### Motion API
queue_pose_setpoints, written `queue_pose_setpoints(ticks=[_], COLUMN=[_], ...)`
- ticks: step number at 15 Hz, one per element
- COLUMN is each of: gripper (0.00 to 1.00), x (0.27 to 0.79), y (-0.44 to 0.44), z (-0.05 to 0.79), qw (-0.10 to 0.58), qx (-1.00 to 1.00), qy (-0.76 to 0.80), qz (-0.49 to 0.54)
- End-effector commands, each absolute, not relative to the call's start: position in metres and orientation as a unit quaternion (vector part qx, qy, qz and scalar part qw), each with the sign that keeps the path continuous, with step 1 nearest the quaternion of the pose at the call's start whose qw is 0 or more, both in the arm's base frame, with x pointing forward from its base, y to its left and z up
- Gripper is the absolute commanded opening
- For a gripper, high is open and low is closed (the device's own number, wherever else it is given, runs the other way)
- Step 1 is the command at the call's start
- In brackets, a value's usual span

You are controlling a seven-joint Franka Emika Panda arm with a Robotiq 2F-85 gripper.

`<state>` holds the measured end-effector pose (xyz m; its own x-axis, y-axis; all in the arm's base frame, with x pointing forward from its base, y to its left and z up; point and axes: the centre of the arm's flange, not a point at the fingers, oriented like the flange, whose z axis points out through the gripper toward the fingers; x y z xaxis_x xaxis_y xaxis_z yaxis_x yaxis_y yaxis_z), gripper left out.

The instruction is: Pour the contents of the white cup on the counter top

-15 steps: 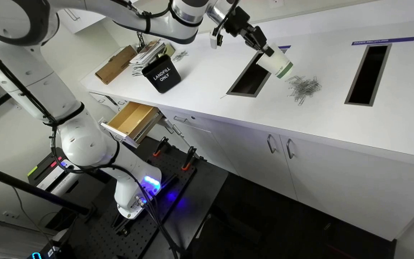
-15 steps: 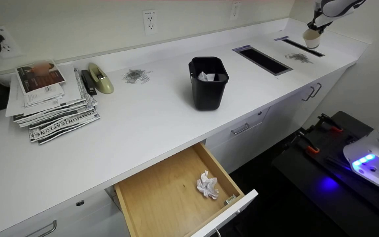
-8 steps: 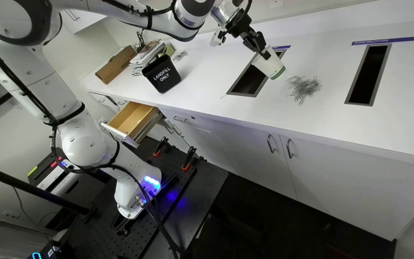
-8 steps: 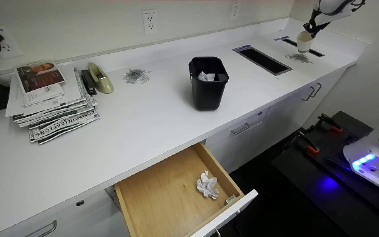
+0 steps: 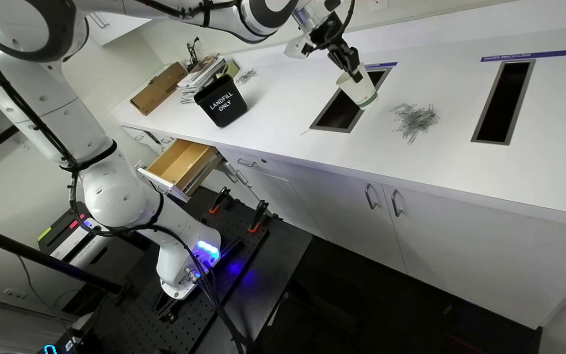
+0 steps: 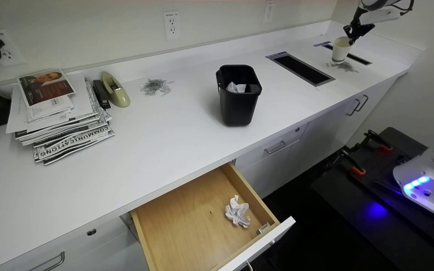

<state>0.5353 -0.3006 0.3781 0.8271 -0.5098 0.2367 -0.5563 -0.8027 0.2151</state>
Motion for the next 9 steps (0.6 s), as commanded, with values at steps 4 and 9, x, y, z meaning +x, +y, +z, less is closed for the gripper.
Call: queue_pose_setpoints(ticks=[4,9], gripper=[0.04,0.01], x=[0.535,0.566], y=[-0.302,-0.318], z=[0.376,0.370], qw=[0.140,0.057], qx=[0.945,0.946], qy=[-0.283,-0.316], qz=[0.082,0.050])
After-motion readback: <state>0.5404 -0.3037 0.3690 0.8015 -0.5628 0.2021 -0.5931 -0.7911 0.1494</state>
